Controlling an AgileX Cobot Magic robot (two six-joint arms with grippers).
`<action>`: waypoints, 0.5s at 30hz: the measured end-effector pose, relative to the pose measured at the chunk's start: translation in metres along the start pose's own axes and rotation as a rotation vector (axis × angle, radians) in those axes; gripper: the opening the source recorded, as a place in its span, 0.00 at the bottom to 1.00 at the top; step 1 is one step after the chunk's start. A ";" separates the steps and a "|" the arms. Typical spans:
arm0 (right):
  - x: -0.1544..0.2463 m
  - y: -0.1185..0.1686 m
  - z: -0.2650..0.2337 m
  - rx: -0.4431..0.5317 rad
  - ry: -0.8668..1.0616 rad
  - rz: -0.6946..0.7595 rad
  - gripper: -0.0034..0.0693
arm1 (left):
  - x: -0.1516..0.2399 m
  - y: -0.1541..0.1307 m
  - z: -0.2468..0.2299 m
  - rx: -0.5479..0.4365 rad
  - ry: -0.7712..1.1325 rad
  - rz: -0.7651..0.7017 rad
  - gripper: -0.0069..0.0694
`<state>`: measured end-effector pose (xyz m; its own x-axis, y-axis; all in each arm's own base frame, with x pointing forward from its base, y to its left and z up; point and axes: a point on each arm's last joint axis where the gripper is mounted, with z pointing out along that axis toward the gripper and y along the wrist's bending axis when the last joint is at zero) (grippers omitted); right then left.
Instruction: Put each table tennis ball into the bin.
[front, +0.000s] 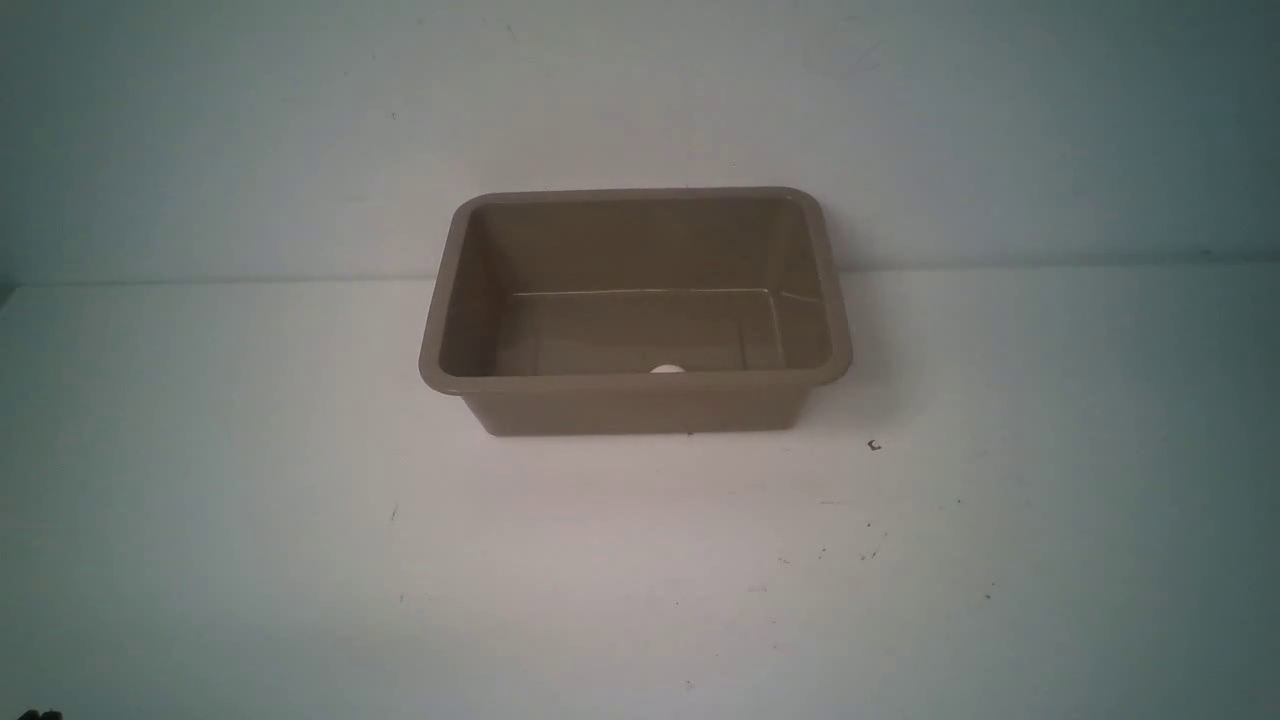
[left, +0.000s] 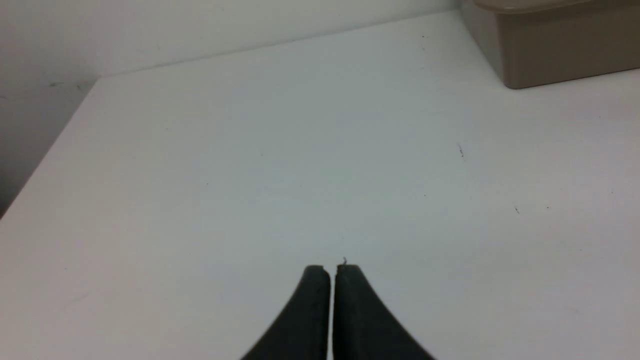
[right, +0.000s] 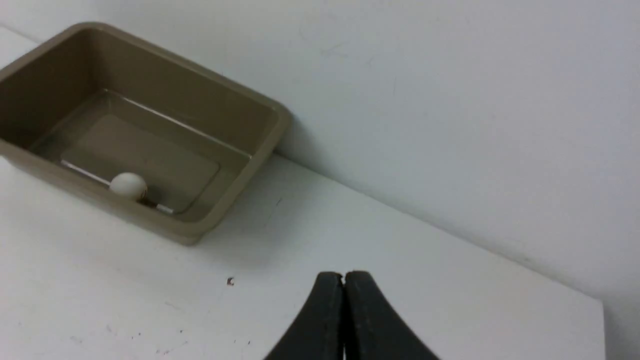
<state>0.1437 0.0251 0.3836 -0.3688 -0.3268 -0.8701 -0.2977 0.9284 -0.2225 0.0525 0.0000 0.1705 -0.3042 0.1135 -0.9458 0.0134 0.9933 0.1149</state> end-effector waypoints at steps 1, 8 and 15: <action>0.017 0.004 -0.002 0.015 -0.039 0.020 0.03 | 0.000 0.000 0.000 0.000 0.000 0.000 0.09; 0.119 0.030 0.010 0.074 -0.194 0.129 0.03 | 0.000 0.000 0.000 0.000 0.000 0.000 0.09; 0.134 0.034 0.005 0.083 -0.246 0.165 0.03 | 0.000 0.000 0.000 0.000 0.000 0.000 0.09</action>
<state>0.0890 0.0141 0.2572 -0.1785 -0.1271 -0.9757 -0.1745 0.9800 -0.0957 0.0525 0.0000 0.1705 -0.3042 0.1135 -0.9458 0.0134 0.9933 0.1149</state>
